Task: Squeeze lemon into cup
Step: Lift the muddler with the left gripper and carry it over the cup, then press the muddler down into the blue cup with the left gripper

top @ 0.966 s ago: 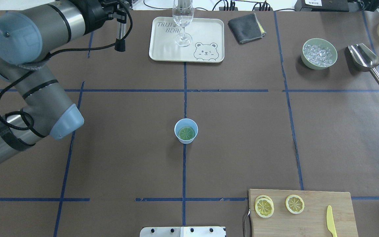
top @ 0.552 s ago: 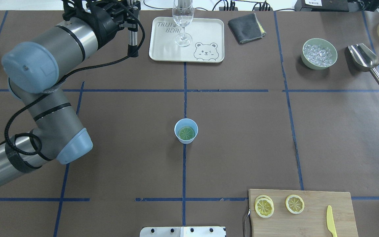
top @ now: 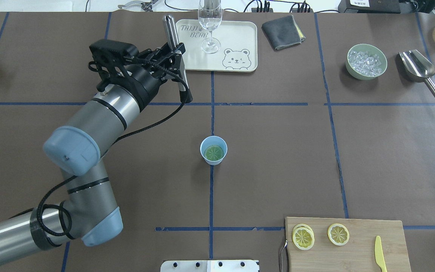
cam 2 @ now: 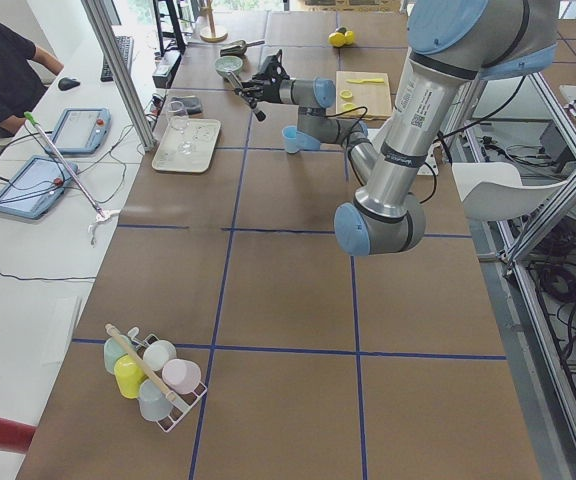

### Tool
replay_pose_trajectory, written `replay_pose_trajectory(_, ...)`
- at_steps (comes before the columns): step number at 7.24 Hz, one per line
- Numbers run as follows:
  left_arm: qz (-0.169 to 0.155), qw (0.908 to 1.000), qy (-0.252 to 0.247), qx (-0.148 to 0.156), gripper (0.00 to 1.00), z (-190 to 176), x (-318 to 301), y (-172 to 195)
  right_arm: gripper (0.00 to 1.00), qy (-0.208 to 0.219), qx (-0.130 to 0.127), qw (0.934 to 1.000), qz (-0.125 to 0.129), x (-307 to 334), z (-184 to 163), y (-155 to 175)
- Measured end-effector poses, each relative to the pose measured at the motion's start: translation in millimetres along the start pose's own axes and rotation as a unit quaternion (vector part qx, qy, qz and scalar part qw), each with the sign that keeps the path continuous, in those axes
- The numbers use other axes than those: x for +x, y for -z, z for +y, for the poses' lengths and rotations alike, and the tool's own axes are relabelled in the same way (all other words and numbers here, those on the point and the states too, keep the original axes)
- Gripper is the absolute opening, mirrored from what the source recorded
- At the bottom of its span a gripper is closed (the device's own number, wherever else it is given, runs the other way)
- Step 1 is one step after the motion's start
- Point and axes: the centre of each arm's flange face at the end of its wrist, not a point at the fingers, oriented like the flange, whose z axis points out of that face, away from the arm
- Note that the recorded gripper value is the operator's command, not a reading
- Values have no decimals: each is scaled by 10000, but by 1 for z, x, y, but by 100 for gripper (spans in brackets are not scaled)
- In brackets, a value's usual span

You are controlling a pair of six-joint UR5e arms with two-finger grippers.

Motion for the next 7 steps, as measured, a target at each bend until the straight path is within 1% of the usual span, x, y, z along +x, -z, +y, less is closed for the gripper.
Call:
replay_pose_trajectory(1, 61, 9999, 92, 21, 0, 18, 12, 7, 100, -44, 13, 10000, -17, 3, 3, 1)
replay_pose_trajectory(2, 23, 9999, 117, 29, 0, 39, 23, 15, 100, -61, 31, 10000, -20, 5, 5, 3)
replay_pose_trajectory(4, -228, 9997, 69, 109, 0, 74, 38, 23, 100, -65, 75, 9999, -15, 5, 5, 7)
replay_pose_trajectory(6, -287, 9993, 105, 210, 0, 79, 52, 25, 100, -66, 90, 9999, -14, 5, 5, 8)
replay_pose_trajectory(7, -387, 9987, 104, 321, 0, 80, 55, 25, 100, -68, 91, 9999, -12, 5, 5, 8)
